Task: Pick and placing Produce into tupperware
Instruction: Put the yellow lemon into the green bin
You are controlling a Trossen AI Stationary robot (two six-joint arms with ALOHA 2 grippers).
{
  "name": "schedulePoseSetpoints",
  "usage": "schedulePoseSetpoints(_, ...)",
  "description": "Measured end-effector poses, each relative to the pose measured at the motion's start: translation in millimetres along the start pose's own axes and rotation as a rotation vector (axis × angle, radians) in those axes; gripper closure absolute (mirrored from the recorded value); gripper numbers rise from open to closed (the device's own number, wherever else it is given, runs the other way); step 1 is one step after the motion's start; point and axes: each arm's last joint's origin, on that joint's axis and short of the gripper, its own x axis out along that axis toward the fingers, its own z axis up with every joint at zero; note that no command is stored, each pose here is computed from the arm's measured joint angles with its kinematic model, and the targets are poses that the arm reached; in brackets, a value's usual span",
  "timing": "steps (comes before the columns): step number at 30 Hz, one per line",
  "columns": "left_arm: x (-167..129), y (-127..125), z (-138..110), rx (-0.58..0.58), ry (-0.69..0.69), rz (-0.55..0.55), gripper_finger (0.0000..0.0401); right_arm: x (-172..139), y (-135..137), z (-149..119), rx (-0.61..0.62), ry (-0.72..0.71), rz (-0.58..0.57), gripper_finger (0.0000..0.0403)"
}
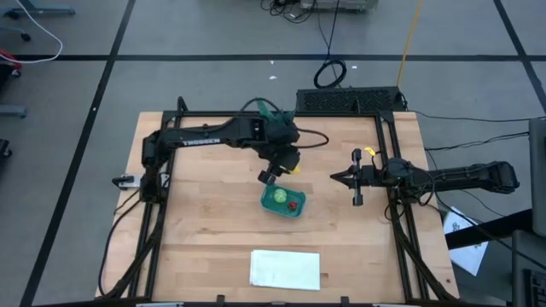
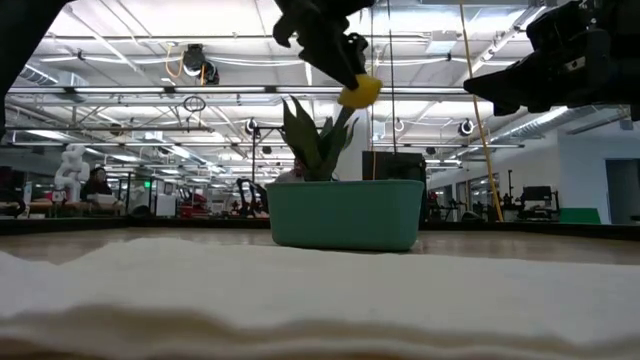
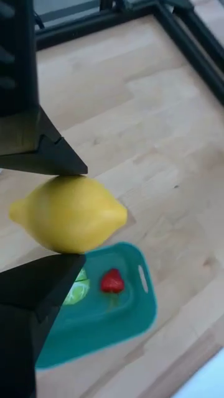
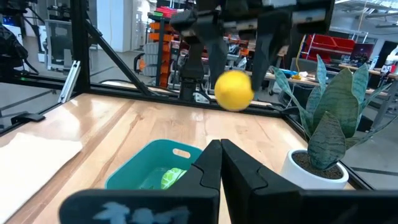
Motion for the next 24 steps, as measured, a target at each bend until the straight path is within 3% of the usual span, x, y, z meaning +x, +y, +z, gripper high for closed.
schedulePoseSetpoints(14, -41, 6, -11, -0.105, -0.077, -0.064, 0.0217, 0, 0, 0, 0.002, 0.001, 0.0, 0.0403)
schedulePoseSetpoints(24, -103, -2, -8, -0.091, -0.18, 0.035, 0.0217, 0, 0, -1, 0.002, 0.004, 0.001, 0.0403)
